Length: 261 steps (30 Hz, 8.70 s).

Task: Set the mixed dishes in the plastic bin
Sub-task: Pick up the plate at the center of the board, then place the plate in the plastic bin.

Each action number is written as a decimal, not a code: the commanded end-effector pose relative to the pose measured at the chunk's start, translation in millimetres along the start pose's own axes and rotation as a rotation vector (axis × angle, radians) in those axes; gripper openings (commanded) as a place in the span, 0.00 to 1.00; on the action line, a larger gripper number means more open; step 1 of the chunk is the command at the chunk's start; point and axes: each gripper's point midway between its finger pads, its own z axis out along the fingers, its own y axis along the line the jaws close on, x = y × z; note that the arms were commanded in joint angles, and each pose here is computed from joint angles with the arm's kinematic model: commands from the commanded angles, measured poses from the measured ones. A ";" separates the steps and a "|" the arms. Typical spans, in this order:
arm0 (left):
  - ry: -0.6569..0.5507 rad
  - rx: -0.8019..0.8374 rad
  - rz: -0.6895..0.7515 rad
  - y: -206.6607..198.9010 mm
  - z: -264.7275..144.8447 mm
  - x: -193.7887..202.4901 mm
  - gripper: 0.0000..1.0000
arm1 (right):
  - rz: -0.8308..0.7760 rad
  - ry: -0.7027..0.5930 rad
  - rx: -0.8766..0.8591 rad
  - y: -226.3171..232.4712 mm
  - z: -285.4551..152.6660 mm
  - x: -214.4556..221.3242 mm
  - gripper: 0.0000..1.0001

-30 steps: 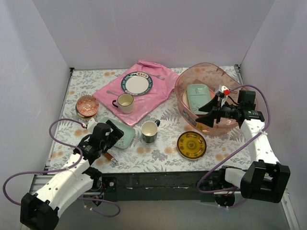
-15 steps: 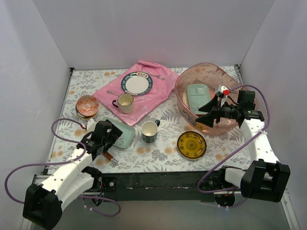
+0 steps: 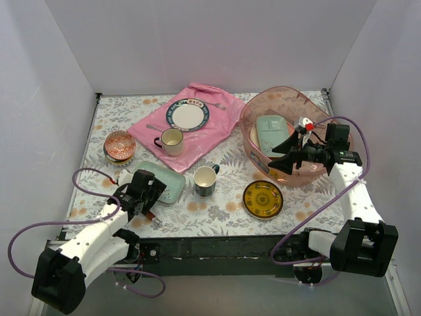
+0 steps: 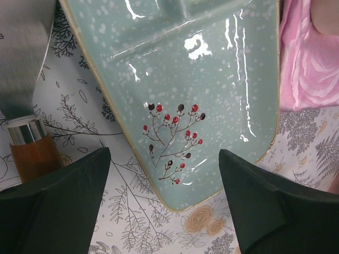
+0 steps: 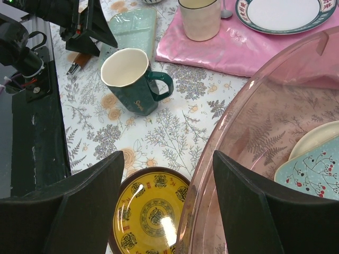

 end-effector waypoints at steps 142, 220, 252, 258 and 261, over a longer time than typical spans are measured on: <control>-0.094 1.177 0.276 -307.6 -206.8 29.4 0.00 | 0.501 0.095 0.102 19.5 87.7 -70.5 0.14; -0.447 0.694 0.833 -141.4 -139.7 -28.0 0.98 | 0.636 0.300 0.438 -276.8 -5.2 37.9 0.20; -0.454 0.691 0.831 -142.0 -140.0 -29.4 0.98 | 0.589 0.384 0.545 -287.5 -21.0 52.1 0.73; -0.455 0.693 0.829 -141.2 -140.9 -29.9 0.98 | 0.566 0.400 0.566 -285.4 -26.3 49.4 0.83; -0.458 0.699 0.823 -141.9 -142.8 -30.9 0.98 | 0.554 0.406 0.578 -284.9 -29.0 47.2 0.85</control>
